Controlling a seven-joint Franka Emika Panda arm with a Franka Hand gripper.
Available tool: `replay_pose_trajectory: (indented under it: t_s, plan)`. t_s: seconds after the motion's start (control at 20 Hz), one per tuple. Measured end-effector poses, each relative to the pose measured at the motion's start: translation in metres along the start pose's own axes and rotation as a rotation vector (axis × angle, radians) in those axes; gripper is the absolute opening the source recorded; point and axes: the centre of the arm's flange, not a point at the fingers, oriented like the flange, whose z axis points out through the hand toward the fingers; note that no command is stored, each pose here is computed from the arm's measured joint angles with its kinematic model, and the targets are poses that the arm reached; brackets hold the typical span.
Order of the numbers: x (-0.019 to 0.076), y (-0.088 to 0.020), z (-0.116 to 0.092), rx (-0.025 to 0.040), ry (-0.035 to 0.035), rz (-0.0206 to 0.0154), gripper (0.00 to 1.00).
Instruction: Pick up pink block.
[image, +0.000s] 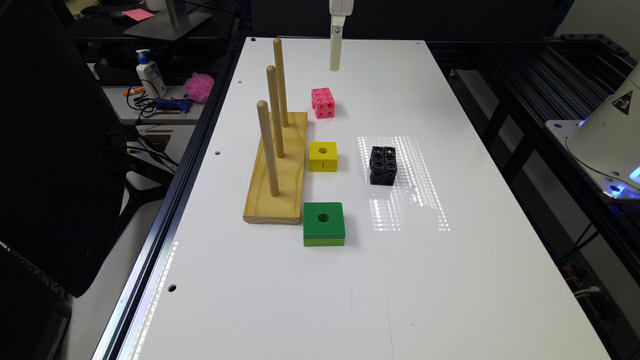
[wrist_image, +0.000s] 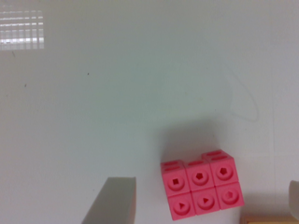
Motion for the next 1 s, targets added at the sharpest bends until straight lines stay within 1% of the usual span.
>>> replay_pose_trajectory:
  t_s: [0.05, 0.15, 0.25, 0.35, 0.45, 0.55, 0.6, 0.75, 0.8, 0.85, 1.0]
  plan:
    - [-0.0004, 0.000, 0.005, -0.0026, -0.0050, -0.0002, 1.00]
    - [0.0000, -0.001, 0.019, -0.0042, -0.0087, -0.0007, 1.00]
    - [0.0009, -0.001, 0.035, -0.0033, -0.0079, -0.0011, 1.00]
    - [0.0014, -0.002, 0.047, -0.0012, -0.0052, -0.0017, 1.00]
    - [0.0016, -0.003, 0.052, 0.0009, -0.0024, -0.0028, 1.00]
    - [0.0017, -0.004, 0.052, 0.0023, -0.0006, -0.0037, 1.00]
    - [0.0015, -0.004, 0.052, 0.0024, -0.0007, -0.0043, 1.00]
    - [0.0003, -0.004, 0.060, -0.0013, -0.0084, -0.0052, 1.00]
    - [-0.0001, -0.004, 0.065, -0.0016, -0.0096, -0.0056, 1.00]
    - [-0.0005, -0.004, 0.071, -0.0010, -0.0096, -0.0063, 1.00]
    - [-0.0018, -0.006, 0.084, 0.0029, -0.0067, -0.0101, 1.00]
